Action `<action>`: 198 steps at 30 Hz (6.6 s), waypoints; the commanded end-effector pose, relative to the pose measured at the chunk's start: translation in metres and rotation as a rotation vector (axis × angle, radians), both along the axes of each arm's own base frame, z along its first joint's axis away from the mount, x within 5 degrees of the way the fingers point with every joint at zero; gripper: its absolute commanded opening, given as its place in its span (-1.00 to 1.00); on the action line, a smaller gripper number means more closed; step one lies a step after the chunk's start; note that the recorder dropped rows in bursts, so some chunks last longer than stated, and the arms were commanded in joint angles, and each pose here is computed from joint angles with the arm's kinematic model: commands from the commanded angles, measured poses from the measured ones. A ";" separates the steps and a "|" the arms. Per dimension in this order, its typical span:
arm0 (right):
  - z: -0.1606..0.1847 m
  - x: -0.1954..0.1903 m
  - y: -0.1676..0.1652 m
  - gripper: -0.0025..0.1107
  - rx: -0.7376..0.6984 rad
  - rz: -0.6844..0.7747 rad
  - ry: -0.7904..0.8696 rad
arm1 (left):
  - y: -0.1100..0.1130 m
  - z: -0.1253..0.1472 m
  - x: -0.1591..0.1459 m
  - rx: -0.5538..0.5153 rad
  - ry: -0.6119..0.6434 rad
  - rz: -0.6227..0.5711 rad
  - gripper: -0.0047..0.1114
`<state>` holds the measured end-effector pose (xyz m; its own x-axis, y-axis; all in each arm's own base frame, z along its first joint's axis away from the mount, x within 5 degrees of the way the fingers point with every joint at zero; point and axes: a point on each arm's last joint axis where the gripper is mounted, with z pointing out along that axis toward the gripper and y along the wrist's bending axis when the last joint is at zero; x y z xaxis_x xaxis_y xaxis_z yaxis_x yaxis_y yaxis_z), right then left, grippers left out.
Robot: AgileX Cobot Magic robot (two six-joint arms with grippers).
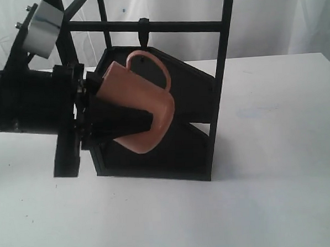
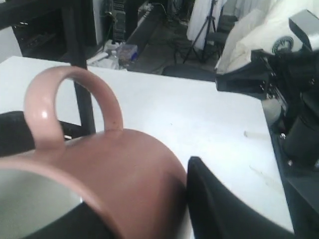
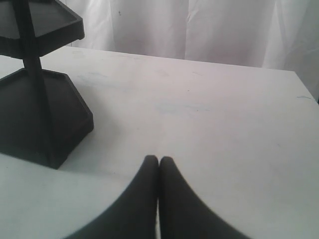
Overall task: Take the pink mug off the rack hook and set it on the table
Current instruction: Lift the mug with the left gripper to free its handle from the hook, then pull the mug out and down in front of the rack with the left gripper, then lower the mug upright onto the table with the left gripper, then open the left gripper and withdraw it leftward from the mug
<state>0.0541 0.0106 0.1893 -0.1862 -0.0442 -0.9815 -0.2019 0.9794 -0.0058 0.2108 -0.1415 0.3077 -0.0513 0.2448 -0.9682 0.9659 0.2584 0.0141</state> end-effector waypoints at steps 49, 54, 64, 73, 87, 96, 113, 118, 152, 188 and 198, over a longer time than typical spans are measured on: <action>-0.001 0.000 0.000 -0.96 -0.001 -0.006 -0.004 | -0.108 -0.117 -0.001 0.818 0.068 -0.041 -0.92; -0.001 0.000 0.000 -0.96 -0.001 -0.006 -0.004 | -0.109 -0.121 0.002 0.817 0.064 -0.027 -0.92; -0.001 0.000 0.000 -0.96 -0.001 -0.006 -0.004 | -0.110 -0.131 0.003 0.832 0.075 -0.026 -0.92; -0.001 0.000 0.000 -0.96 -0.001 -0.006 -0.004 | -0.103 -0.131 0.013 0.820 0.096 0.026 -0.92; -0.001 0.000 0.000 -0.96 -0.001 -0.006 -0.004 | -0.101 -0.131 0.021 0.845 -0.026 0.026 -0.92; -0.001 0.000 0.000 -0.96 -0.001 -0.006 -0.004 | -0.101 -0.135 0.023 0.864 -0.046 0.017 -0.92; -0.001 0.000 0.000 -0.96 0.017 -0.010 -0.001 | -0.101 -0.148 0.021 0.909 0.007 -0.012 -0.83; -0.001 0.000 0.000 -0.96 0.017 -0.010 -0.001 | -0.100 -0.143 0.020 0.895 0.012 -0.003 -0.10; -0.001 0.000 0.000 -0.96 0.017 -0.010 -0.001 | -0.094 -0.105 0.013 0.807 -0.001 0.058 0.15; -0.001 0.000 0.000 -0.96 0.017 -0.010 -0.001 | -0.051 -0.016 -0.034 0.728 -0.037 0.071 0.36; -0.001 0.000 0.000 -0.96 0.017 -0.010 -0.001 | -0.021 0.009 -0.045 0.746 -0.018 0.265 0.36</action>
<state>0.0541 0.0106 0.1893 -0.1900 -0.0256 -0.9814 -0.1983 0.9801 0.0128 0.1701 -0.1746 0.3131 -0.1021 0.8122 -0.5743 0.8993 0.3222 0.2958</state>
